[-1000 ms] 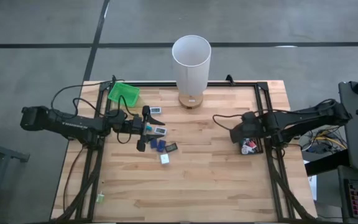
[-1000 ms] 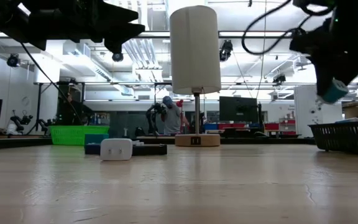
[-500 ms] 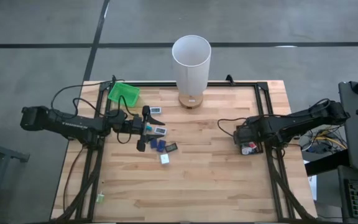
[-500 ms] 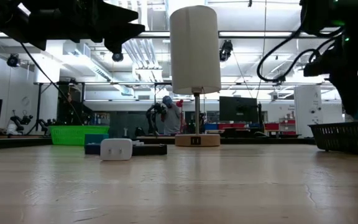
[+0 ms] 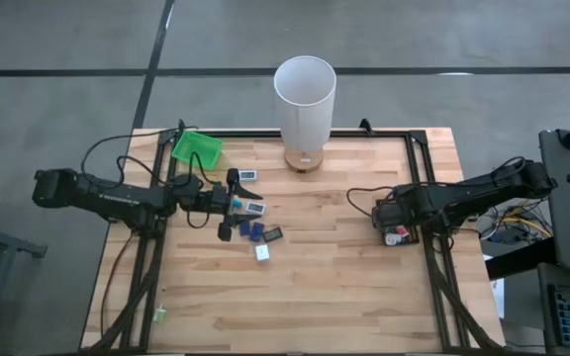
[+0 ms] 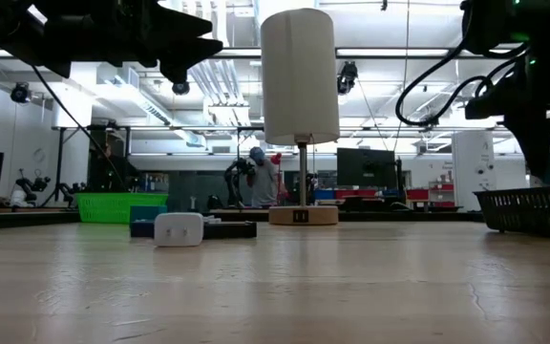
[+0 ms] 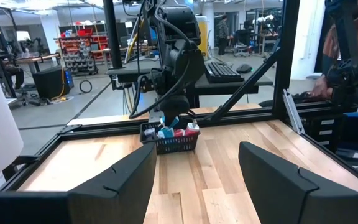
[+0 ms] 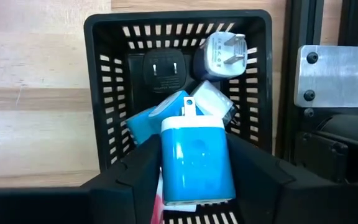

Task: Pick & Place Office items
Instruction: Put the blue charger adapter into the black bin, then put the green charger adapter into the black bin

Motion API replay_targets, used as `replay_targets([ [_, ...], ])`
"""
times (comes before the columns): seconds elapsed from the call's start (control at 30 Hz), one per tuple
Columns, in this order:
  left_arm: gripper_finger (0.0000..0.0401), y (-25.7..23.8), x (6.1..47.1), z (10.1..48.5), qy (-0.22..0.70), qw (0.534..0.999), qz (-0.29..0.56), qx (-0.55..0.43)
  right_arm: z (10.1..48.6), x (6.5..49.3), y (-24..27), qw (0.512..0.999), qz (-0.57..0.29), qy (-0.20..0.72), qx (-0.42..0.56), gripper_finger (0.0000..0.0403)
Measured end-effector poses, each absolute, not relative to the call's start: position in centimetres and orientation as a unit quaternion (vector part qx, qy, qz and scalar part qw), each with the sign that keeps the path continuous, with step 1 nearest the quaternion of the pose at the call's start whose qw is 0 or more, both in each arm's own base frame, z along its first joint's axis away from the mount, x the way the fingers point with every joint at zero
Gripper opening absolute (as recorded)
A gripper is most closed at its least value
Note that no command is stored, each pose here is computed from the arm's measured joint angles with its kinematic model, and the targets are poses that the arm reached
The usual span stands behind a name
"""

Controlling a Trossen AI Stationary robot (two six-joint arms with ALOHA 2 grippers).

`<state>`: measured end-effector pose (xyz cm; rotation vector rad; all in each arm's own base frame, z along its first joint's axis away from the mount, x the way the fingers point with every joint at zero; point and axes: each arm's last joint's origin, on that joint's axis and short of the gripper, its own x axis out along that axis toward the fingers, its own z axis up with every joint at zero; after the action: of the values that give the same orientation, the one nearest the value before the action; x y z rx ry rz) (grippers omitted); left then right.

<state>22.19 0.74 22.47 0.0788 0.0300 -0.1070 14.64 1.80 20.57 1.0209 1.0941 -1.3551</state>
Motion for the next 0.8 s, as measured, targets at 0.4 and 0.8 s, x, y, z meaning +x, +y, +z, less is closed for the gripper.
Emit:
replay_targets([
  [0.4, 0.0236, 0.7, 22.2, 22.5, 0.015, 0.998, -0.054, 0.039, 21.6, 14.1, 1.4, 0.573, -0.577, 0.422, 0.401, 0.0209],
  [0.8, 0.0237, 0.7, 22.2, 22.5, 0.015, 0.998, -0.054, 0.039, 23.4, 17.0, 0.8, 0.763, -0.508, 0.325, 0.232, 0.0217],
])
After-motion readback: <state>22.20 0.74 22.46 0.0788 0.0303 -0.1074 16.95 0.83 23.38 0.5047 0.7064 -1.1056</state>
